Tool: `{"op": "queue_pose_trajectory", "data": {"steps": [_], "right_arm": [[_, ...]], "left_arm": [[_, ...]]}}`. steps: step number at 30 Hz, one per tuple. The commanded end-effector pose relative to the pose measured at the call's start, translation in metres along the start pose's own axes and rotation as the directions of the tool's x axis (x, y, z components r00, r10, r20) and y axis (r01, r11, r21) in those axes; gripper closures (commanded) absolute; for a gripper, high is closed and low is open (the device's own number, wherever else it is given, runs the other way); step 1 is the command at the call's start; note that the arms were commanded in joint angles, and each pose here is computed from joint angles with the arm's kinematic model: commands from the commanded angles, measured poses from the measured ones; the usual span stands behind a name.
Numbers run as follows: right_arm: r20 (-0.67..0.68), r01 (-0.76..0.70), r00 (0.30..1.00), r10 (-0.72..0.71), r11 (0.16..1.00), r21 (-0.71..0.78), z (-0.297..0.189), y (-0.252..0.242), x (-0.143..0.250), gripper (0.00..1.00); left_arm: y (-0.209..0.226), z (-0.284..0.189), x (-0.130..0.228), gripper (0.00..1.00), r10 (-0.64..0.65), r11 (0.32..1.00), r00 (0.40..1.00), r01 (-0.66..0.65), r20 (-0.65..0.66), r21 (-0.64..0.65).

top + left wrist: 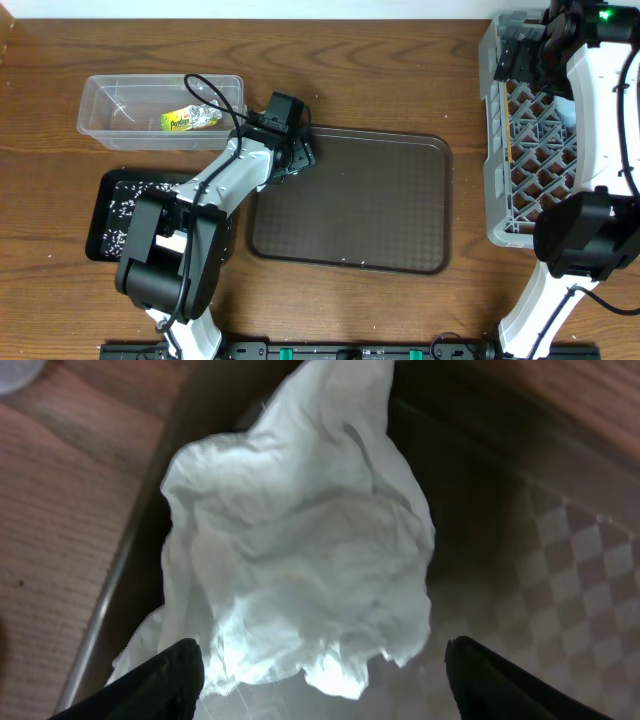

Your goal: Sort waste into correct bins and load items into the dishwasher rack

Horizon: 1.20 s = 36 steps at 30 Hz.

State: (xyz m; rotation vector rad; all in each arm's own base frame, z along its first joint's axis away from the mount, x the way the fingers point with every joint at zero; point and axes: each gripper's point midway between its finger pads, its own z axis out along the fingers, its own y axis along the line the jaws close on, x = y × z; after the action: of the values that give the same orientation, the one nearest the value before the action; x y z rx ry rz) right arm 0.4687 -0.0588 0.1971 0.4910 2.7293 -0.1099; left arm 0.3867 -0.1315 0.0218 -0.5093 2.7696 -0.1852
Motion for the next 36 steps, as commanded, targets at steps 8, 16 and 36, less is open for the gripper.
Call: {"op": "queue_pose_trajectory", "data": {"steps": [8, 16, 36], "right_arm": [[0.006, 0.012, 1.000, -0.012, 1.000, 0.013, -0.001, -0.003, -0.001, 0.01], [0.006, 0.012, 1.000, -0.012, 1.000, 0.013, -0.001, -0.003, -0.001, 0.01], [0.006, 0.012, 1.000, -0.012, 1.000, 0.013, -0.001, -0.003, -0.001, 0.01]], "left_arm": [[0.006, 0.010, 0.003, 0.32, 0.013, 0.999, 1.000, -0.012, 0.013, -0.053], [0.010, 0.028, 0.010, 0.34, 0.029, 0.996, 1.000, -0.029, -0.001, -0.089], [-0.004, -0.095, -0.049, 0.94, -0.121, 0.992, 0.951, 0.107, 0.283, 0.064]]}}
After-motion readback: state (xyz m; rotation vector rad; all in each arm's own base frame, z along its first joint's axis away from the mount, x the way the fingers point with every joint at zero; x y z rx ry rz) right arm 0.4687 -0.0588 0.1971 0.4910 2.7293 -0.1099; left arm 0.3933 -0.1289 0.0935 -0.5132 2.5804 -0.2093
